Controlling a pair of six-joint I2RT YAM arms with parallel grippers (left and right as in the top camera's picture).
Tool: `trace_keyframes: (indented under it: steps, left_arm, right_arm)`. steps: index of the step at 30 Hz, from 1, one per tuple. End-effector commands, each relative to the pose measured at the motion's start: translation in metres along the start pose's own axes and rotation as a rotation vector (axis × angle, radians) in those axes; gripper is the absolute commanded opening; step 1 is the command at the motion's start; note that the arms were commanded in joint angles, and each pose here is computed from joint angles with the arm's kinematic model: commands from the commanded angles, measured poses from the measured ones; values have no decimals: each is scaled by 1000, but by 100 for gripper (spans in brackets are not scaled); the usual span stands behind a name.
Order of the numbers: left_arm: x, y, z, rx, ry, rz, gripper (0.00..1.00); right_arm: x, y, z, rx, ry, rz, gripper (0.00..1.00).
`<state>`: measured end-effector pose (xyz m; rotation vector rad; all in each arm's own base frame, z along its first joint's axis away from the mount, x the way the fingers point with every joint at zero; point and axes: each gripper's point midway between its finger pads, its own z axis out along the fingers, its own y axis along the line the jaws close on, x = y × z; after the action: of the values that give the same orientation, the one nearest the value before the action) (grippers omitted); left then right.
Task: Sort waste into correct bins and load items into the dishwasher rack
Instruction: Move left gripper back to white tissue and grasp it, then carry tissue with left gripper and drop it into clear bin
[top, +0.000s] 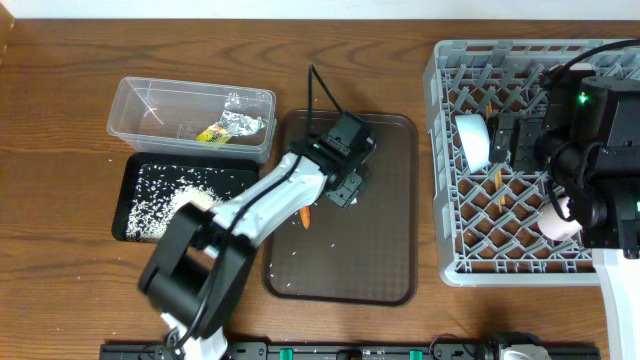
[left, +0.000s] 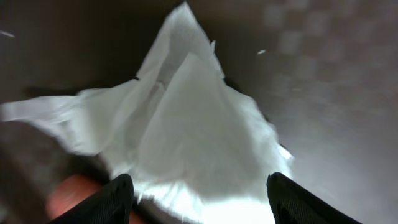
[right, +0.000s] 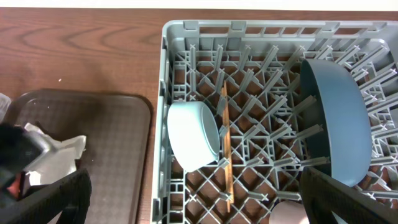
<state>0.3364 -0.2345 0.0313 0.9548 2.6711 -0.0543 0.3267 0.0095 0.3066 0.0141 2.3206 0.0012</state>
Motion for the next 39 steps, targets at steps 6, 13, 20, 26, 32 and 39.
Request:
trace_keyframes:
  steps: [6,13,20,26,32,39]
  left_arm:
    - [3,5,18,-25,20,8,54]
    - [-3,6,9,-27,1,10,6]
    - [-26,36,-51,-148,-79,-17,6]
    - [-37,110,-122,-311,-189,-158,6]
    - [-9,185,-125,-297,-201,-402,6]
    - [13,222,-90,-171,-176,-541,28]
  right_arm:
    - [-5,1,-6,-3,-19,9,99]
    - [-5,1,-6,-3,-19,9,99]
    - [-5,1,-6,-4,-19,9,99]
    - [-5,1,-6,-4,-19,9,99]
    - [-5,1,-6,-3,-19,9,99]
    - [-5,1,-6,-3,-19,9,99]
